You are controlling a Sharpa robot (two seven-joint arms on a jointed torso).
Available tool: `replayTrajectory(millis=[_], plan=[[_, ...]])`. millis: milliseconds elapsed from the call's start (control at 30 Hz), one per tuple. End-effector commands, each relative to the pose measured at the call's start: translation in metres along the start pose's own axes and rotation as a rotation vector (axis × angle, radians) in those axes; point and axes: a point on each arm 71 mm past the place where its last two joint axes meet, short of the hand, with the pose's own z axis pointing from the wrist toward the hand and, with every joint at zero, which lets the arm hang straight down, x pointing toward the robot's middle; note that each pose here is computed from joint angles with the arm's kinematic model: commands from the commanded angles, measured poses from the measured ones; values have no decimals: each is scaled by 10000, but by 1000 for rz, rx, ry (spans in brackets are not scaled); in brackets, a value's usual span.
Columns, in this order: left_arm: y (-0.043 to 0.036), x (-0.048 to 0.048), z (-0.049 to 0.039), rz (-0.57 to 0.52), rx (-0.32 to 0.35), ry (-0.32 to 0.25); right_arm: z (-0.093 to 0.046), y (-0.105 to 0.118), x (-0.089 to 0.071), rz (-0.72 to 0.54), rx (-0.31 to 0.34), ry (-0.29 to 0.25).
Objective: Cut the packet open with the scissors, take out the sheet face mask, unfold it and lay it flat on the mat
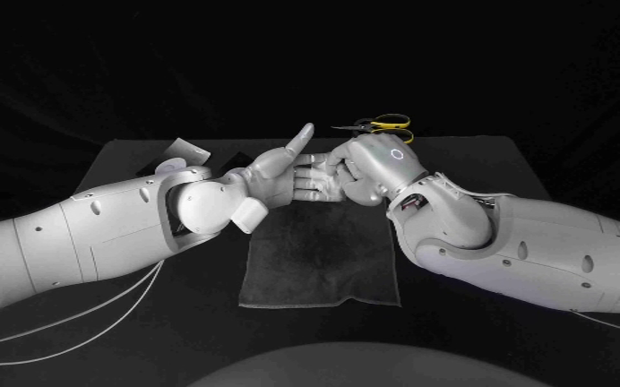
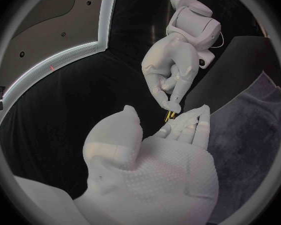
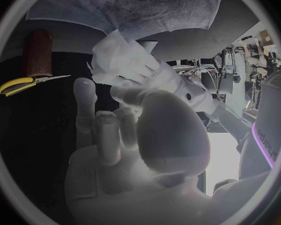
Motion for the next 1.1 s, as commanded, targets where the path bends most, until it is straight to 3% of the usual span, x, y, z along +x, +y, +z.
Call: replayTrajectory(millis=[33, 333, 1100], plan=[[-11, 25, 4, 3, 5, 25, -6, -4, -15, 49, -6, -1], [-9, 29, 10, 3, 4, 26, 14, 65, 46, 37, -24, 66], [0, 55, 23, 12, -2, 35, 135, 160, 165, -27, -23, 59]])
